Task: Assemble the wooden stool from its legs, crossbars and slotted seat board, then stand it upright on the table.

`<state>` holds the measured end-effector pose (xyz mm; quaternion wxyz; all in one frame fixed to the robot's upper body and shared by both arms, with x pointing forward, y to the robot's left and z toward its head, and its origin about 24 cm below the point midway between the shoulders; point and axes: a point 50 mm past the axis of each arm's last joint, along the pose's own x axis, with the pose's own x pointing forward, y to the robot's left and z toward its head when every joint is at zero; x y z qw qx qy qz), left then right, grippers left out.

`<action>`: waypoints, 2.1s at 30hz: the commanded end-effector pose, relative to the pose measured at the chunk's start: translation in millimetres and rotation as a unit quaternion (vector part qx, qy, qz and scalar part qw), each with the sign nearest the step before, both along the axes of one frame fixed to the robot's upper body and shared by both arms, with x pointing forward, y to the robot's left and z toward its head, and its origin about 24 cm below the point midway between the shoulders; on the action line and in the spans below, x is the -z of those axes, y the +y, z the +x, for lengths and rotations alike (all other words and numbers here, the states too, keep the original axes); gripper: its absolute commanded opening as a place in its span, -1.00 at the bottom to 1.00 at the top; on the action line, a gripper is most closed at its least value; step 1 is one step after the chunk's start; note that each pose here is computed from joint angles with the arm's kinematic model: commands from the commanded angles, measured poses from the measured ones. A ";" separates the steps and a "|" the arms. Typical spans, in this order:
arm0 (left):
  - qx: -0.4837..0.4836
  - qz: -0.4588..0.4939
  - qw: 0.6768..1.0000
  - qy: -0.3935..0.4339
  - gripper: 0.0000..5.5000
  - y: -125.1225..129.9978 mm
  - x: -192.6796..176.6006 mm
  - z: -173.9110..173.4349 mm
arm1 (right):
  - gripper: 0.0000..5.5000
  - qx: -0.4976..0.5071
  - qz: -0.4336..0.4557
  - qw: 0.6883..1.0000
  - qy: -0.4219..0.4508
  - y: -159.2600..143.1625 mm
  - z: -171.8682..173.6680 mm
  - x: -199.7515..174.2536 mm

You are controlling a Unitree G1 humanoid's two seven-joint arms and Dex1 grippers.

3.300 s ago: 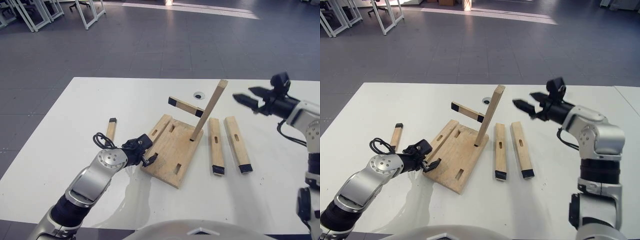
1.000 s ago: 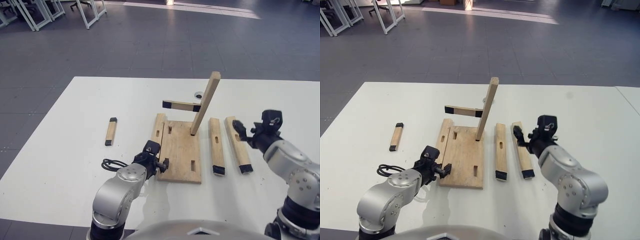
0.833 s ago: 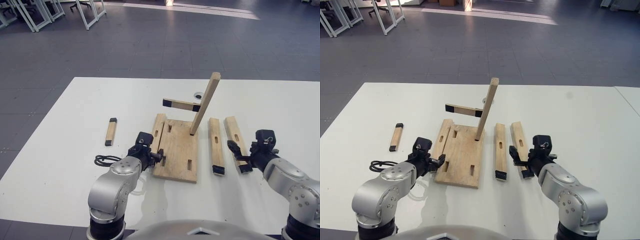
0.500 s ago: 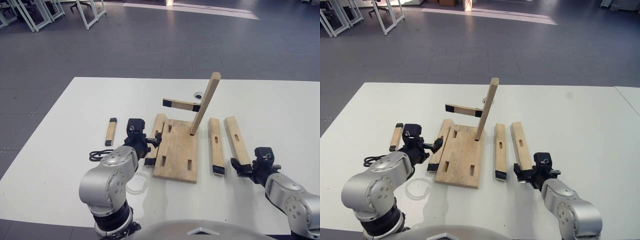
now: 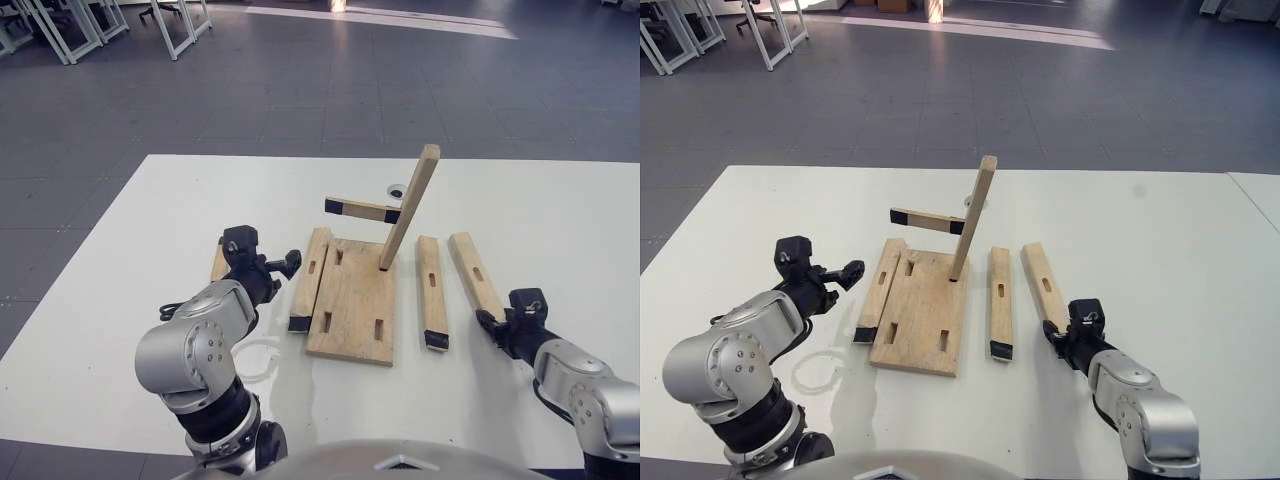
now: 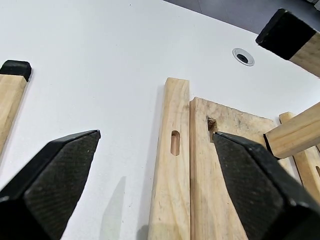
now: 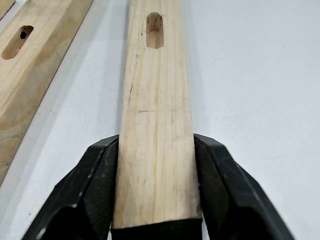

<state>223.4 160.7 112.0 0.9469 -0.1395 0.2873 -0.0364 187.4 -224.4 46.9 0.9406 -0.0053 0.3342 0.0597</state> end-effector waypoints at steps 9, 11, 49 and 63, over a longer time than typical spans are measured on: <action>0.191 -0.178 0.959 -0.108 0.52 11.4 -25.1 20.3 | -0.27 0.037 0.194 0.947 -0.255 -22.3 85.6 -109.0; 0.282 -0.252 0.916 -0.133 0.52 12.9 -37.4 18.8 | -0.27 0.006 0.308 0.905 -0.294 -12.4 88.7 -131.4; 0.486 -0.394 0.770 -0.123 -0.15 -5.8 -72.5 37.8 | -0.27 -0.505 0.452 0.735 -0.018 109.5 52.0 -104.5; 0.471 -0.417 0.764 -0.142 -0.23 -5.7 -74.5 37.9 | 0.10 -0.471 0.452 0.757 -0.029 105.6 61.3 -108.5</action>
